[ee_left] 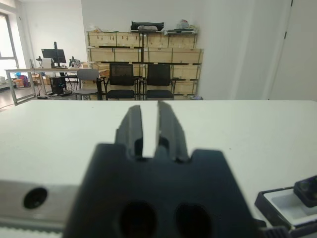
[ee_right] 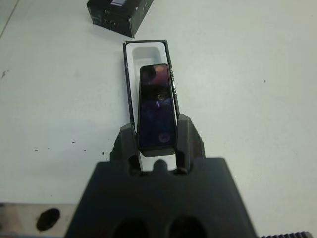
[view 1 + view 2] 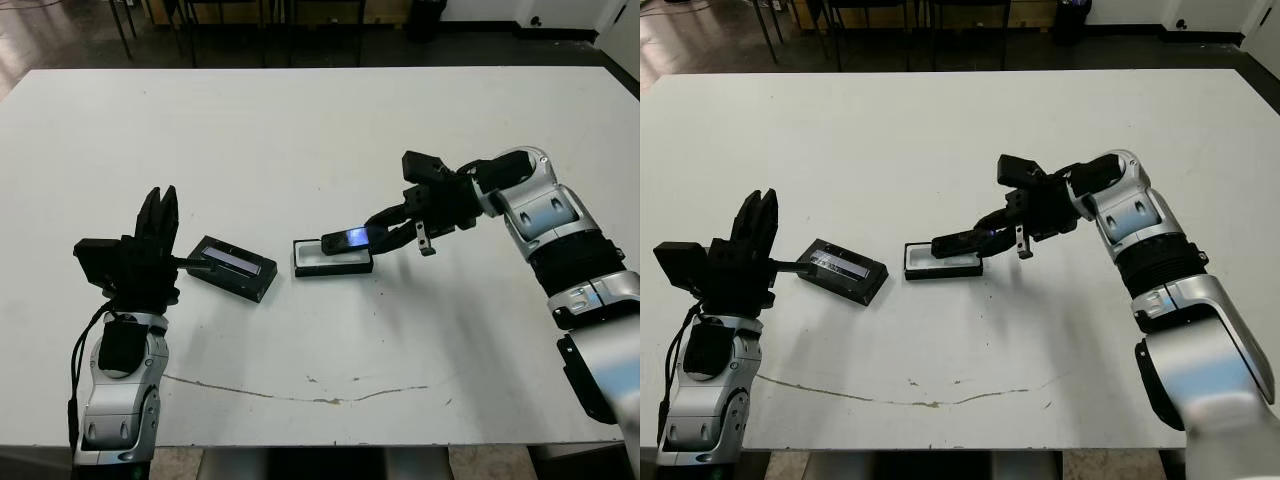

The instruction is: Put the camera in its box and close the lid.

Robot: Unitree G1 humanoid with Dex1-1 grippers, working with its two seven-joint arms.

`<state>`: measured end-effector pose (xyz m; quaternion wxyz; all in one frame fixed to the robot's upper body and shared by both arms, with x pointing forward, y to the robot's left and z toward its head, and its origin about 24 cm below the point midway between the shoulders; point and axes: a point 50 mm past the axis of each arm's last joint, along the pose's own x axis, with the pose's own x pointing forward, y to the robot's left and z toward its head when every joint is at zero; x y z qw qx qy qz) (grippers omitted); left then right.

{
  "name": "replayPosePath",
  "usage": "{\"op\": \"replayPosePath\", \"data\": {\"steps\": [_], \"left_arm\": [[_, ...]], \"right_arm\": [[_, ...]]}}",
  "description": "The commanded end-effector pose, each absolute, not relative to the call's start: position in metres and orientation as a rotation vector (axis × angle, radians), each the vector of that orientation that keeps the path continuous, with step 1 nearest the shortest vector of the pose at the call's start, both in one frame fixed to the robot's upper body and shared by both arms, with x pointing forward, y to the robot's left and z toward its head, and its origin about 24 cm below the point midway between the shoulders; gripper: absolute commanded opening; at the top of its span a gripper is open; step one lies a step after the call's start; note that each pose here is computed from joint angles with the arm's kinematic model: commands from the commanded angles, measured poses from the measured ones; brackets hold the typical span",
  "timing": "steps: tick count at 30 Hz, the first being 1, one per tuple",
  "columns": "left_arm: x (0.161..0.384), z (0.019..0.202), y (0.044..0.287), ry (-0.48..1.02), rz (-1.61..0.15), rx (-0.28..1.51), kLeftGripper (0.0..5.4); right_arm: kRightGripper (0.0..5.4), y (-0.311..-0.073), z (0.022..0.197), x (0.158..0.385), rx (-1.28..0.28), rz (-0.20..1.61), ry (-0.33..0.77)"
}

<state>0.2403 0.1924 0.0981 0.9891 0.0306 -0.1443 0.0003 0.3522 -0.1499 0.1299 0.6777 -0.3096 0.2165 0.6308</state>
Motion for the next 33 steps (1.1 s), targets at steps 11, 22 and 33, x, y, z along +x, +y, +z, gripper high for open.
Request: {"op": "replayPosePath", "data": {"steps": [11, 22, 33], "left_arm": [[0.245, 0.091, 0.193, -0.255, 0.019, 0.062, 0.0], [0.252, 0.09, 0.195, -0.259, 0.018, 0.049, 0.0], [0.259, 0.088, 0.195, -0.255, 0.019, 0.051, 0.0]], "right_arm": [[0.0, -0.148, 0.13, 0.357, -0.714, 1.442, 0.542], [0.0, -0.146, 0.127, 0.36, -0.735, 1.464, 0.562], [0.0, -0.14, 0.119, 0.362, -0.726, 1.475, 0.535]]}}
